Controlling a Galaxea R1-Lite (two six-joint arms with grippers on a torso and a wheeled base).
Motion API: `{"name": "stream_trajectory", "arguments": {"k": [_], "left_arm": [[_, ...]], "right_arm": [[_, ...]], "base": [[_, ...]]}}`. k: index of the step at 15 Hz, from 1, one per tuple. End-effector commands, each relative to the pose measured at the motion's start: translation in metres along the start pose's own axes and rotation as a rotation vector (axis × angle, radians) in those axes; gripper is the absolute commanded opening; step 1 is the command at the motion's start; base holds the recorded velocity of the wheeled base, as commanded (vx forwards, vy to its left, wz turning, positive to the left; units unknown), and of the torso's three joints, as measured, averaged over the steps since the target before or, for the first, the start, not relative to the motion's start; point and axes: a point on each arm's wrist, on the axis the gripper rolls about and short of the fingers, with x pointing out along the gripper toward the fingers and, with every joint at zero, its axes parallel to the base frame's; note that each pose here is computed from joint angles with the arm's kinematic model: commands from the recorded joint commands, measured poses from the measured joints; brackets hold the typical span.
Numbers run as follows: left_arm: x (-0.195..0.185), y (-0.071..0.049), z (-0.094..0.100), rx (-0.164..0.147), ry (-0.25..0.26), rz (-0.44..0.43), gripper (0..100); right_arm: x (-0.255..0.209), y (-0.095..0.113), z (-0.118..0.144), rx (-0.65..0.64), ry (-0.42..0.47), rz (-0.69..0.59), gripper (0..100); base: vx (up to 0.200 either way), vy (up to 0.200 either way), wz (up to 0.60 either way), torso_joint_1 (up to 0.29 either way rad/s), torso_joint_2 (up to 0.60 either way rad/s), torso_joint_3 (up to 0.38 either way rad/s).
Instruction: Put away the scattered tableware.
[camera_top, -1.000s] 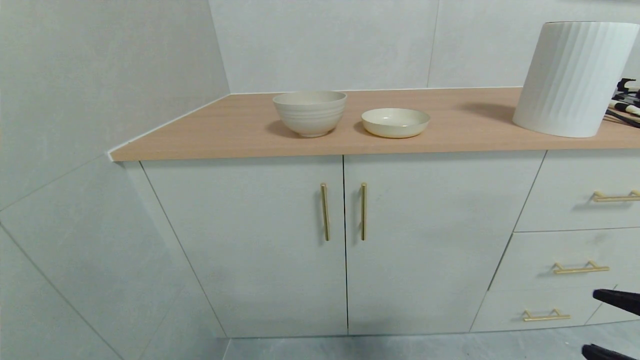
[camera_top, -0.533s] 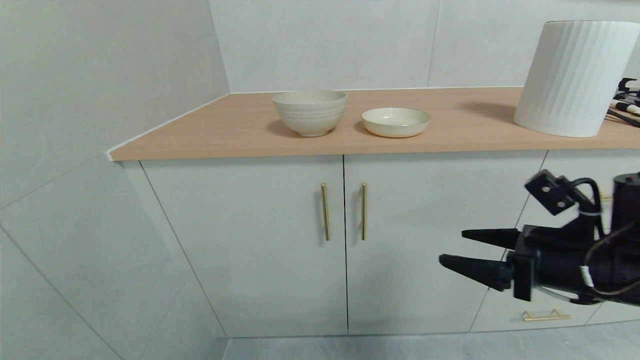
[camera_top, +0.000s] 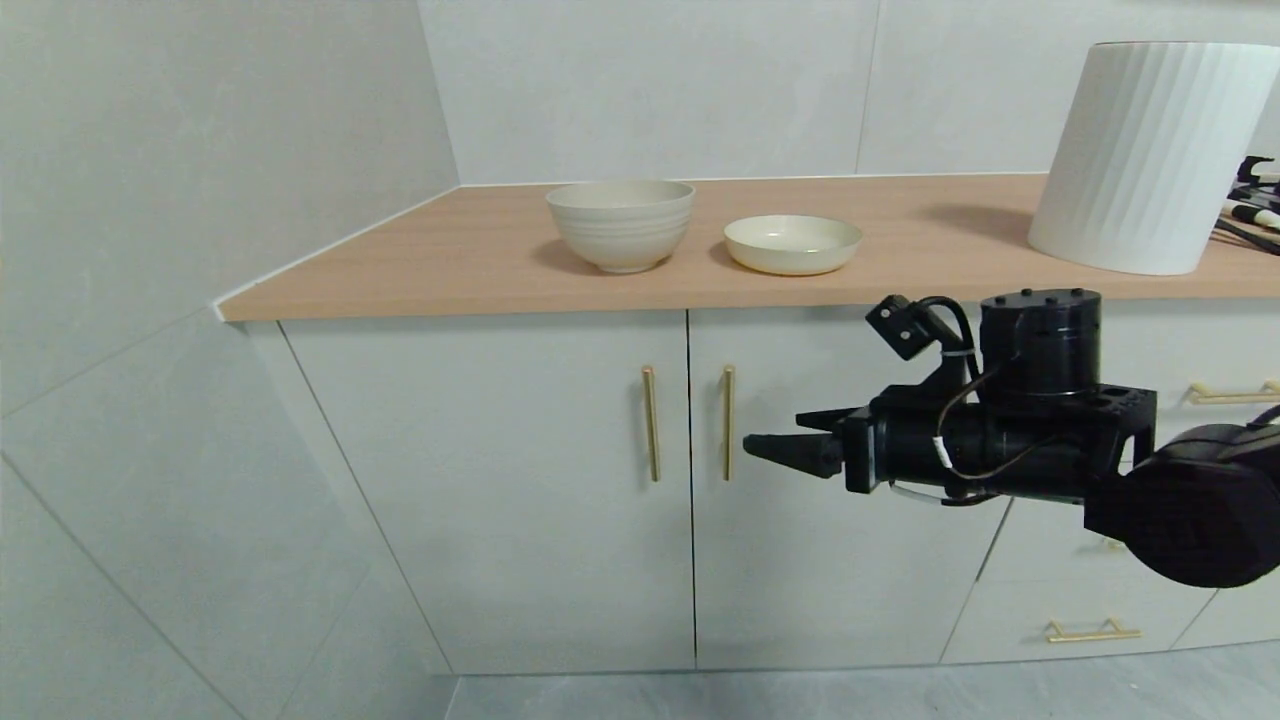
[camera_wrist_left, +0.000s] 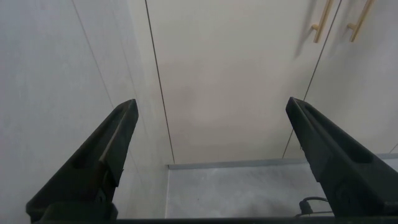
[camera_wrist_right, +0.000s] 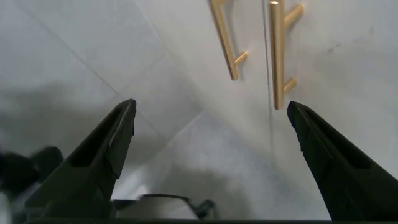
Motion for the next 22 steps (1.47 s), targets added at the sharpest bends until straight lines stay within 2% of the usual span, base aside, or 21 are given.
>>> {"name": "stream_trajectory", "arguments": {"k": [1, 5, 8, 13, 22], "left_arm": [[0.000, 0.000, 0.000, 0.000, 0.000, 0.000, 100], [0.000, 0.000, 0.000, 0.000, 0.000, 0.000, 100], [0.000, 0.000, 0.000, 0.000, 0.000, 0.000, 100], [0.000, 0.000, 0.000, 0.000, 0.000, 0.000, 100], [0.000, 0.000, 0.000, 0.000, 0.000, 0.000, 100]], "right_arm": [[0.019, -0.001, 0.004, 0.070, 0.024, 0.018, 100], [0.037, -0.004, -0.002, 0.088, 0.032, 0.029, 100], [0.053, -0.011, -0.010, 0.076, -0.003, 0.036, 100], [0.069, -0.023, -0.012, 0.113, -0.048, -0.025, 100], [0.091, -0.034, -0.022, 0.144, -0.119, -0.012, 100]], "base": [[0.000, 0.000, 0.00, 0.000, 0.00, 0.000], [0.000, 0.000, 0.00, 0.000, 0.00, 0.000], [0.000, 0.000, 0.00, 0.000, 0.00, 0.000], [0.000, 0.000, 0.00, 0.000, 0.00, 0.000], [0.000, 0.000, 0.00, 0.000, 0.00, 0.000]]}}
